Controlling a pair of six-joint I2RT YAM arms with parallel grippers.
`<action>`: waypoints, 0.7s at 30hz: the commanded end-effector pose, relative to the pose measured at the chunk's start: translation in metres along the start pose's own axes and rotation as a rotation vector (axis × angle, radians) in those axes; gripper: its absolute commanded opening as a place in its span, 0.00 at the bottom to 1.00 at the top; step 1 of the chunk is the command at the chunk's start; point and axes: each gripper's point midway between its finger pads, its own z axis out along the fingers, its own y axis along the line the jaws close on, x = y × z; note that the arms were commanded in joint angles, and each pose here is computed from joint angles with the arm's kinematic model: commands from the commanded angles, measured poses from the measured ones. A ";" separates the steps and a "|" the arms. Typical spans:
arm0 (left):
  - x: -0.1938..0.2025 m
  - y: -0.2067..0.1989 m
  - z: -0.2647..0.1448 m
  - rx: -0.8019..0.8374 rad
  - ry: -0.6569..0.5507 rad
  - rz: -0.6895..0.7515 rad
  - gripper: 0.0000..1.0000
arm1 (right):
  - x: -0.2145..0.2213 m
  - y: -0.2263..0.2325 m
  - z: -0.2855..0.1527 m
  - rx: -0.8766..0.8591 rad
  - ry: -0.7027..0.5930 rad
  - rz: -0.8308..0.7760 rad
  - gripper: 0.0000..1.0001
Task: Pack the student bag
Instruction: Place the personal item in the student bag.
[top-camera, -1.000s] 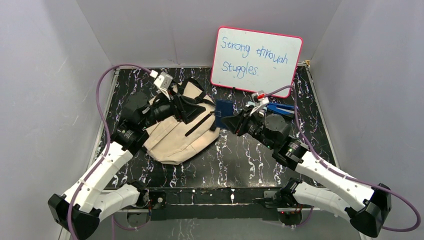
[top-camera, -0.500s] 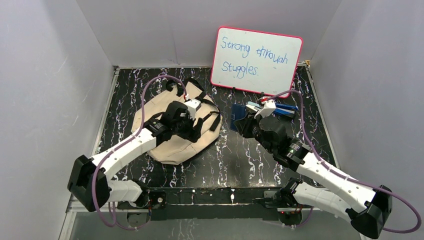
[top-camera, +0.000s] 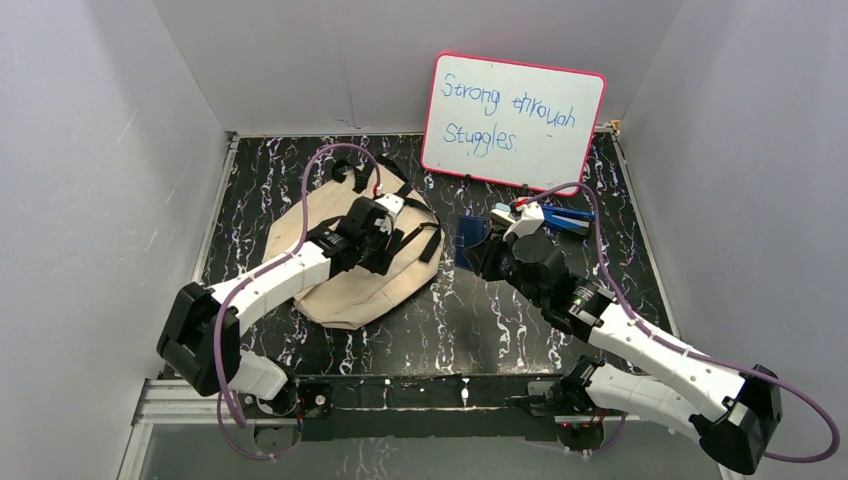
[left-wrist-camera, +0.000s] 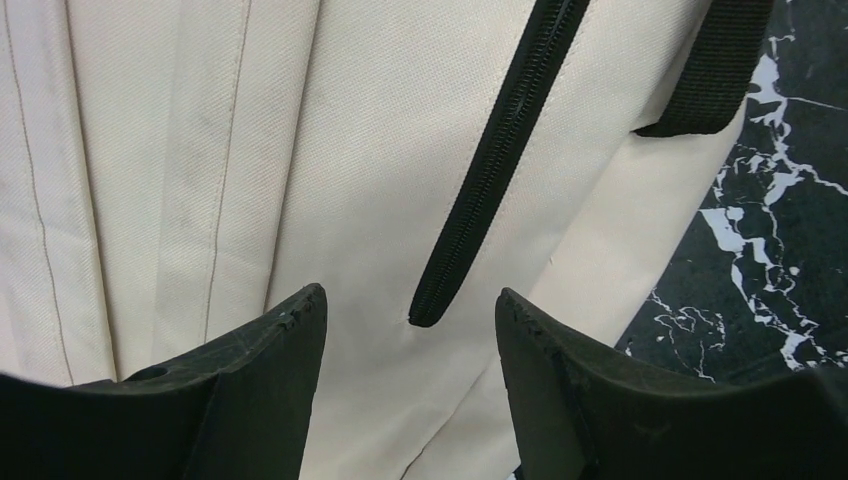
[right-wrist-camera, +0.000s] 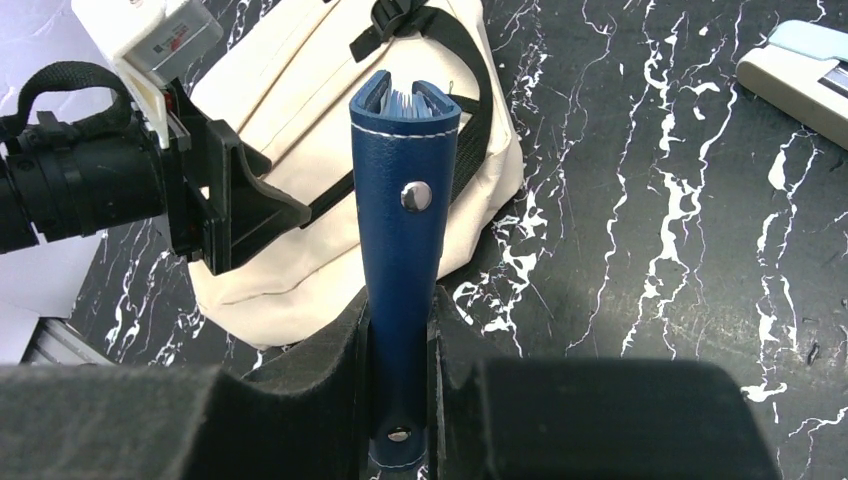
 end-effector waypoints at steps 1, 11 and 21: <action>-0.014 0.007 0.002 -0.039 -0.021 0.026 0.59 | -0.016 0.009 -0.004 -0.038 -0.065 0.038 0.00; -0.018 0.014 0.019 -0.096 0.005 0.067 0.58 | -0.016 0.007 -0.006 -0.033 -0.066 0.039 0.00; -0.013 0.017 0.034 -0.115 0.051 0.122 0.53 | -0.012 0.006 -0.005 -0.033 -0.056 0.040 0.00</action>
